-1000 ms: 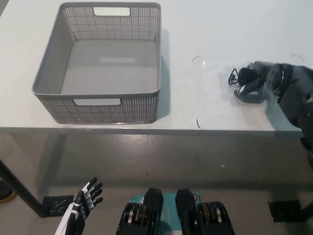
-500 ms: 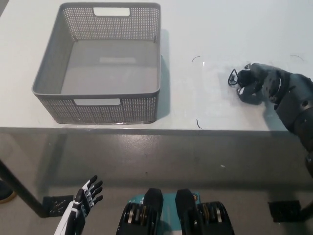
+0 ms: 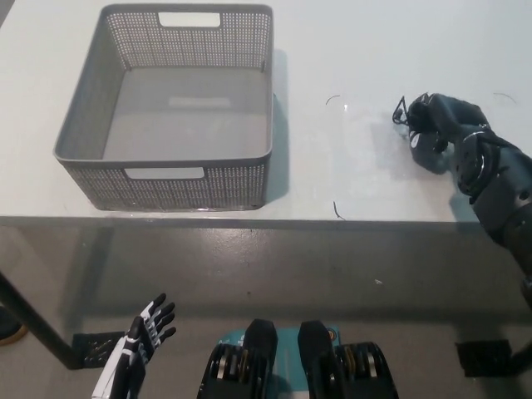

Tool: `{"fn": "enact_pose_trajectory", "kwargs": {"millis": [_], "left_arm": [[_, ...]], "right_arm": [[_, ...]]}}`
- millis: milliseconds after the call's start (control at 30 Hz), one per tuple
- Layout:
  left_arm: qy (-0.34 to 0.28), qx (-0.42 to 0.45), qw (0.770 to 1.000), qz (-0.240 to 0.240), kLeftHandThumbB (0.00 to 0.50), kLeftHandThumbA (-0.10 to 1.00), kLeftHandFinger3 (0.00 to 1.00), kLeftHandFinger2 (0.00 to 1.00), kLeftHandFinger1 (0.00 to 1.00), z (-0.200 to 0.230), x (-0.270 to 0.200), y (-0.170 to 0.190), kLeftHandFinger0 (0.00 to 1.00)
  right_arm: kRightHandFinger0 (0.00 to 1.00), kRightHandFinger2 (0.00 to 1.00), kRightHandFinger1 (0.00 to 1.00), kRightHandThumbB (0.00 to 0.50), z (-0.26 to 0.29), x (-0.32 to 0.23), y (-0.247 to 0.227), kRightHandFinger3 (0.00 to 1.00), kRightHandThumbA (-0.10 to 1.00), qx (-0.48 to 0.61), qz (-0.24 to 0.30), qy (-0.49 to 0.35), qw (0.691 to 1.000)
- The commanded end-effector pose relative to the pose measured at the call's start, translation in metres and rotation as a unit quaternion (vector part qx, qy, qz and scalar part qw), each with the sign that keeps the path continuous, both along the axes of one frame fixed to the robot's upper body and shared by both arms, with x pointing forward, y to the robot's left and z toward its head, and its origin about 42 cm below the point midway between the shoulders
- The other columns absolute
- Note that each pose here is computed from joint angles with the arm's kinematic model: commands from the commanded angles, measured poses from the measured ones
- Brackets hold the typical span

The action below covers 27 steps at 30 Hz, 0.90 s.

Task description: Use the right hand to pick up a webcam and put it into a container on the left side

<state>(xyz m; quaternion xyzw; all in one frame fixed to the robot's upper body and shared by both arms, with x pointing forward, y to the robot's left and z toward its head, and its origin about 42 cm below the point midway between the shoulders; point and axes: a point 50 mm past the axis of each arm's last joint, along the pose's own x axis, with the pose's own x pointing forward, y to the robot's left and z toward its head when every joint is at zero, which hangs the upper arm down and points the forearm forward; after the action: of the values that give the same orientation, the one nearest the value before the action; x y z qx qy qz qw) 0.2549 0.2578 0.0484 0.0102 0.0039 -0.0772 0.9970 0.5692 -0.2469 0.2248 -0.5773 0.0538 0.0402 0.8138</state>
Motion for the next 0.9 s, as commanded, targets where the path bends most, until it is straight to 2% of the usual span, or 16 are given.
{"fn": "enact_pose_trajectory", "kwargs": {"millis": [0,100,167,233,267,300,367,400,433,467,500,533,633,667,733,867], "left_arm": [[-0.020,0.002,1.000,0.001,0.011,1.00,1.00,1.00,1.00,0.006,0.003,0.002,1.00],[-0.022,0.006,1.000,0.002,0.015,1.00,1.00,1.00,1.00,0.007,0.003,0.003,1.00],[-0.024,0.005,1.000,0.001,0.000,1.00,1.00,1.00,1.00,0.008,0.006,0.003,1.00],[-0.024,0.005,1.000,0.001,0.001,1.00,1.00,1.00,1.00,0.009,0.006,0.003,1.00],[-0.024,0.005,1.000,0.001,0.001,1.00,1.00,1.00,1.00,0.009,0.006,0.003,1.00],[-0.023,0.002,1.000,0.004,0.008,1.00,1.00,1.00,1.00,0.009,0.006,0.003,1.00],[-0.024,0.005,1.000,0.004,0.003,1.00,1.00,1.00,1.00,0.009,0.006,0.003,1.00],[-0.024,0.000,1.000,0.003,0.000,1.00,1.00,1.00,1.00,0.010,0.006,0.003,1.00],[-0.024,0.000,1.000,0.003,0.000,1.00,1.00,1.00,1.00,0.010,0.006,0.003,1.00],[-0.022,-0.003,1.000,0.004,0.003,1.00,1.00,1.00,1.00,0.010,0.006,0.002,1.00],[-0.022,-0.002,1.000,0.004,0.003,1.00,1.00,1.00,1.00,0.009,0.006,0.002,1.00],[-0.026,0.008,1.000,0.005,0.008,1.00,1.00,1.00,1.00,0.010,0.009,0.004,1.00],[-0.027,0.011,1.000,0.006,0.012,1.00,1.00,1.00,1.00,0.010,0.010,0.004,1.00],[-0.029,0.017,0.999,0.005,0.012,1.00,1.00,1.00,1.00,0.010,0.009,0.004,1.00],[-0.027,0.010,1.000,0.004,0.017,1.00,1.00,1.00,1.00,0.010,0.009,0.003,1.00],[-0.026,0.008,1.000,0.003,0.022,1.00,1.00,1.00,1.00,0.010,0.008,0.002,1.00]], "right_arm": [[0.00,0.83,0.43,0.187,0.052,0.014,0.002,0.78,-0.10,0.020,0.013,-0.117,0.993],[0.00,0.87,0.47,0.167,0.065,0.017,0.003,0.87,-0.10,0.028,0.009,-0.135,0.990],[0.00,0.78,0.38,0.158,0.085,0.021,0.003,0.87,-0.10,0.025,0.015,-0.170,0.985],[0.00,0.83,0.40,0.156,0.100,0.024,0.003,0.53,-0.10,0.034,0.015,-0.184,0.982],[0.00,0.86,0.42,0.160,0.105,0.024,0.003,0.56,-0.10,0.037,0.015,-0.190,0.981],[0.00,0.85,0.42,0.196,0.117,0.027,0.003,0.64,-0.10,0.042,0.015,-0.200,0.979],[0.00,0.85,0.42,0.190,0.135,0.029,0.003,0.82,-0.10,0.048,0.018,-0.220,0.974],[0.00,0.87,0.43,0.172,0.150,0.030,0.003,0.89,-0.10,0.051,0.019,-0.235,0.971],[0.00,0.84,0.43,0.062,0.151,0.030,0.004,0.93,-0.10,0.052,0.019,-0.236,0.970],[0.05,0.83,0.46,0.060,0.165,0.031,0.004,0.99,-0.10,0.056,0.028,-0.252,0.966],[0.09,0.84,0.49,0.145,0.174,0.031,0.006,0.99,-0.10,0.062,0.033,-0.266,0.962],[0.09,0.86,0.48,0.162,0.191,0.031,0.013,0.99,-0.10,0.058,0.042,-0.289,0.955],[0.08,0.88,0.52,0.156,0.209,0.031,0.025,0.99,-0.10,0.054,0.058,-0.310,0.947],[0.03,0.84,0.46,0.178,0.217,0.030,0.032,0.92,-0.10,0.059,0.071,-0.323,0.942],[0.00,0.82,0.42,0.175,0.232,0.028,0.050,0.89,-0.10,0.058,0.095,-0.338,0.935],[0.00,0.83,0.42,0.162,0.249,0.023,0.078,0.90,-0.10,0.072,0.127,-0.353,0.924]]}}
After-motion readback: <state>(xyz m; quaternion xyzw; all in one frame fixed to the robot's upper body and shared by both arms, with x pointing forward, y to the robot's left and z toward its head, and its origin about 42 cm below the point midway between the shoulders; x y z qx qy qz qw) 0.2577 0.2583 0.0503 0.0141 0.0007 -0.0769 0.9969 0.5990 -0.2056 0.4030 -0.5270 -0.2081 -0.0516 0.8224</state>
